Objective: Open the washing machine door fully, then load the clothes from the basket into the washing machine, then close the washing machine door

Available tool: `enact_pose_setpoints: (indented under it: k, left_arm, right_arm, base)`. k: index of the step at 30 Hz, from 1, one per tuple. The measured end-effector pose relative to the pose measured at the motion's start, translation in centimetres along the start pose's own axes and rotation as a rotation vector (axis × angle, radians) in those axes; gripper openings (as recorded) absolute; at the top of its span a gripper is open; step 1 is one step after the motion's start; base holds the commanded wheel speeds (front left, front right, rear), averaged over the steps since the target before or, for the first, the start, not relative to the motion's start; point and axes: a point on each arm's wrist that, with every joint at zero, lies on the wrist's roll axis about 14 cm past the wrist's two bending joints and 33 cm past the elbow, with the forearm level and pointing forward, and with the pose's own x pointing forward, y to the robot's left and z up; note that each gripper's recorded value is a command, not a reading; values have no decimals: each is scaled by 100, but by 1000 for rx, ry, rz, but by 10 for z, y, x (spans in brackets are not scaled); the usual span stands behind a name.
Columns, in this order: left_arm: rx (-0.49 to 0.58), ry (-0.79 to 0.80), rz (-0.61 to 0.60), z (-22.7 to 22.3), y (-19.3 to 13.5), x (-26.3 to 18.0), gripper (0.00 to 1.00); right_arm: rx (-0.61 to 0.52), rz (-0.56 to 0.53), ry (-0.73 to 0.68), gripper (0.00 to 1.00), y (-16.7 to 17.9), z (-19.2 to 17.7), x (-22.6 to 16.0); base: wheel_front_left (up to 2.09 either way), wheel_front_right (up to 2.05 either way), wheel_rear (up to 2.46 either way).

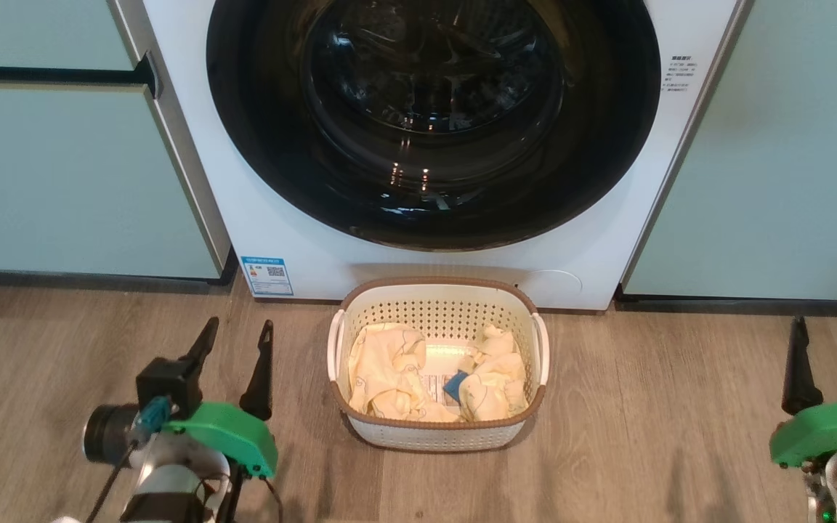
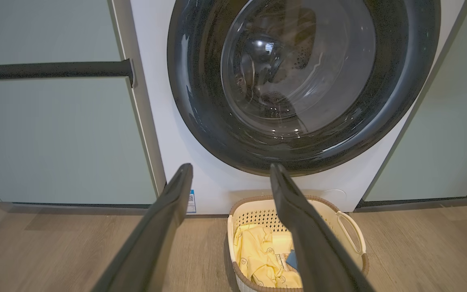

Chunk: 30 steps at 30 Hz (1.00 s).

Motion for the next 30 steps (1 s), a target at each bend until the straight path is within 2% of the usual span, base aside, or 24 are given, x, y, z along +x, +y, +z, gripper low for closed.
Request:
enact_pose_setpoints:
  k: [9,30]
  left_arm:
    - [108,-43,-36,10,-8,5,100]
    - [112,-31,-25,6,-4,3,100]
  right_arm:
    - [-86,32,-31,100,7,8,5]
    - [-76,52,-30,100,15,7,6]
  base:
    - [0,0,0]
    - [0,0,0]
